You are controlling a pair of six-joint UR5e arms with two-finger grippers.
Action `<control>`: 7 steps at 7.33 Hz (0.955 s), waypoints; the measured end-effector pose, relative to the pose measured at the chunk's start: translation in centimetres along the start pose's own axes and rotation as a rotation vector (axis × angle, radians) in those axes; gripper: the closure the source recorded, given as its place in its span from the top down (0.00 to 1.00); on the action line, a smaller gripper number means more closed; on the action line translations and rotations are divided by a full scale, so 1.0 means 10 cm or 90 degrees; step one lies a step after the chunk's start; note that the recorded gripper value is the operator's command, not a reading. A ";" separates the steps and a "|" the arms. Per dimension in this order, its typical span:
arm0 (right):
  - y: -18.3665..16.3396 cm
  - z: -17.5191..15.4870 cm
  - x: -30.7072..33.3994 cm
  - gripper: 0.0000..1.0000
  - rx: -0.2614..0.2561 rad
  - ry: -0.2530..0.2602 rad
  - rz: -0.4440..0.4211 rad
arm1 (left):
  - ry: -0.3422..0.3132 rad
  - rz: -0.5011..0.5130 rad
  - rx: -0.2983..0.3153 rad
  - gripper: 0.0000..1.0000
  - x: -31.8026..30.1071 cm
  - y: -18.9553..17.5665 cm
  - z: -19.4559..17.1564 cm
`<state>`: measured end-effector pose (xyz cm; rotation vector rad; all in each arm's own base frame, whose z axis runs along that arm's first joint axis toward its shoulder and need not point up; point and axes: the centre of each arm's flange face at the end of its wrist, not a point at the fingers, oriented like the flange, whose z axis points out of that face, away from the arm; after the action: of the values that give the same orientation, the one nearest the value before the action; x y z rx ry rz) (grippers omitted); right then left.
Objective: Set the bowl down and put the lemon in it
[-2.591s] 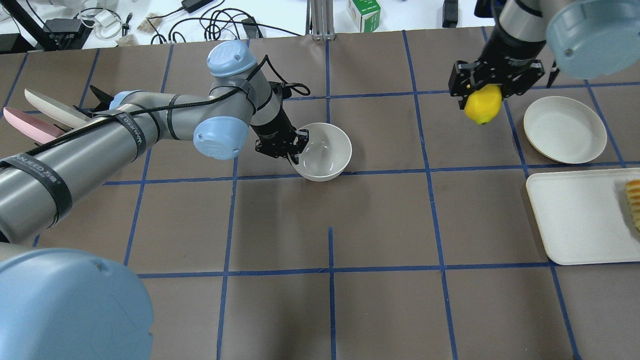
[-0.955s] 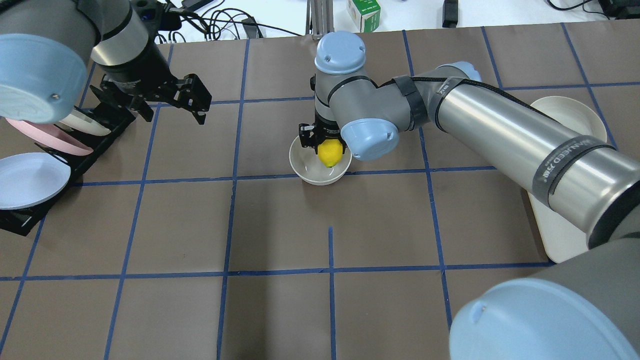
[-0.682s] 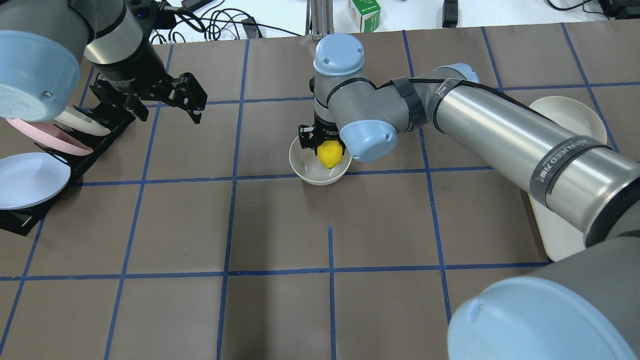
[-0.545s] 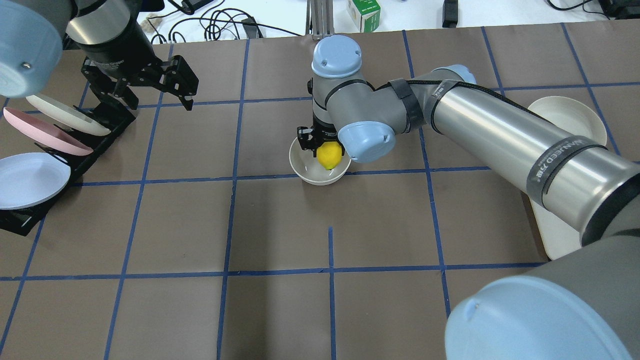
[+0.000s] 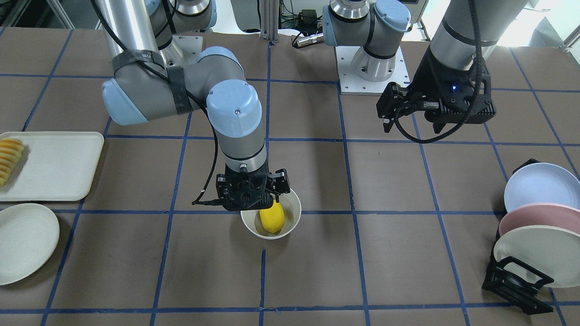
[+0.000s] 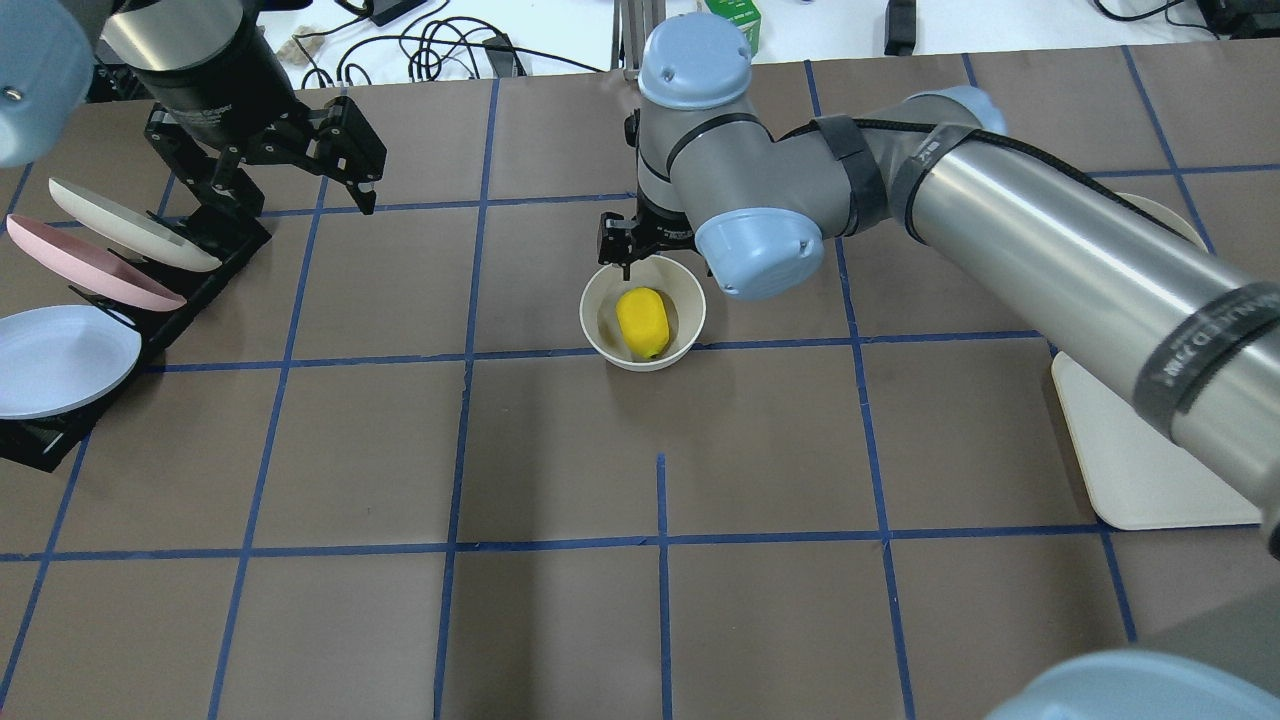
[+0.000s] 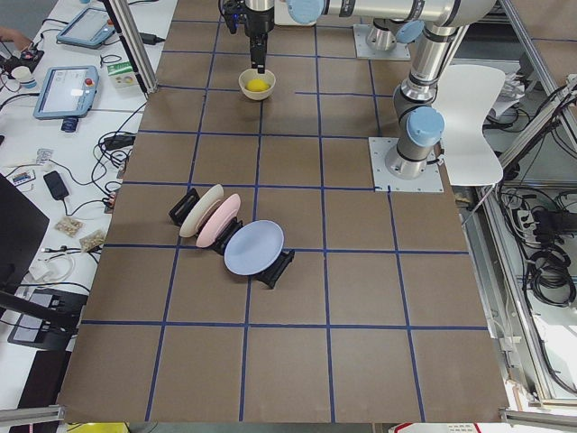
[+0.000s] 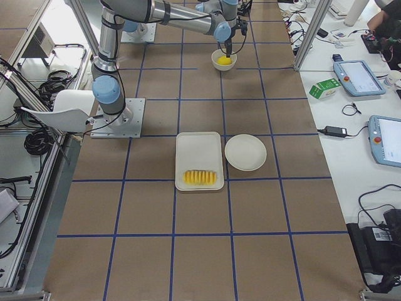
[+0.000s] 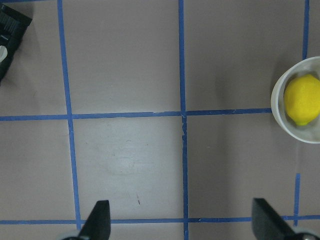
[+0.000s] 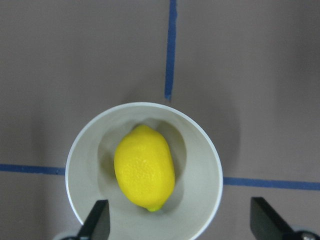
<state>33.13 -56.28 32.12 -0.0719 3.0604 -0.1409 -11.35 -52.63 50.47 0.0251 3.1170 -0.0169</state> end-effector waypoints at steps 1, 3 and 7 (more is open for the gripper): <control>0.01 -0.34 0.26 1.00 0.001 0.006 0.001 | 0.000 -0.001 0.000 1.00 0.00 -0.02 0.00; 0.03 -1.05 1.16 1.00 -0.011 0.022 -0.007 | 0.001 -0.006 0.002 1.00 -0.01 -0.02 -0.02; 0.68 -2.02 1.78 1.00 -0.038 0.041 0.002 | 0.004 -0.017 -0.004 1.00 0.00 0.01 -0.05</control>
<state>13.54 -48.57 50.19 -0.0665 3.1288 -0.0515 -11.38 -52.50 51.02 -0.0172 3.1236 -0.0067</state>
